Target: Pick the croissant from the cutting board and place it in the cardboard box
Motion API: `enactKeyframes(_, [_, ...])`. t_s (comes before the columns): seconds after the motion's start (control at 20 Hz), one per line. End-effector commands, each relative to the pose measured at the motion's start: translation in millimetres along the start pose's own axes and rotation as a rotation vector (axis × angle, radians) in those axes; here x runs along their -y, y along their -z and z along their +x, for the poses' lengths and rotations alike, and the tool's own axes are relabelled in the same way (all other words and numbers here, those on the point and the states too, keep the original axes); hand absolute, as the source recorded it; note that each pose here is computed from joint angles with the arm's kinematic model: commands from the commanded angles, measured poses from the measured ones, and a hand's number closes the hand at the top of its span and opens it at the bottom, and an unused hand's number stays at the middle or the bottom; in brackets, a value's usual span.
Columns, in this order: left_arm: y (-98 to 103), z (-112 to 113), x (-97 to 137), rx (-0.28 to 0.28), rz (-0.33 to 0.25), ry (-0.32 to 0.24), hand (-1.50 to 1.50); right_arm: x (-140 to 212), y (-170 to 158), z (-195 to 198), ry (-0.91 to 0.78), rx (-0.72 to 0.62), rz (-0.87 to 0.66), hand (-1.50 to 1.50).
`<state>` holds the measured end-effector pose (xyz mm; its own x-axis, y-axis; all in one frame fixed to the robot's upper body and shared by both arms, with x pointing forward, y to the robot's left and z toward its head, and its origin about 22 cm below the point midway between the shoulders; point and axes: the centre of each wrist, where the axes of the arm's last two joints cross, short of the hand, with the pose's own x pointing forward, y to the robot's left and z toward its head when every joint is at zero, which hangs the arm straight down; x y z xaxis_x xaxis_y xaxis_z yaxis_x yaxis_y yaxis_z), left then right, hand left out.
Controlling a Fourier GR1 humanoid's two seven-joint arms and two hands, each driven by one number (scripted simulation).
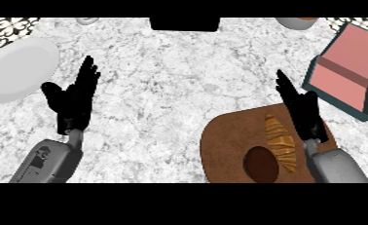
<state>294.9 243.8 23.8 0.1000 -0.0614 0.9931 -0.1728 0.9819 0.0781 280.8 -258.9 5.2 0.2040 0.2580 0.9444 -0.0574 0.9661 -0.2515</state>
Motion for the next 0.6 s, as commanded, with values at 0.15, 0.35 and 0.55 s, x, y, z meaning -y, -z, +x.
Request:
enactKeyframes(0.15, [-10.8,16.0,7.0,0.133,-0.263,0.141,0.00,-16.2,-33.0,-14.8,-0.008,0.017,-0.117,-1.50])
enactKeyframes(0.35, [-11.3,17.1,21.8,0.150,-0.340,0.176,0.00,52.2,-37.7,-30.0,-0.560,0.114,-0.170,-1.50])
enactKeyframes(0.55, [-18.8,16.1,20.8,0.156,-0.395,0.208,0.00,34.8,-80.3,-78.2,-0.766,0.167,-0.242,-1.50])
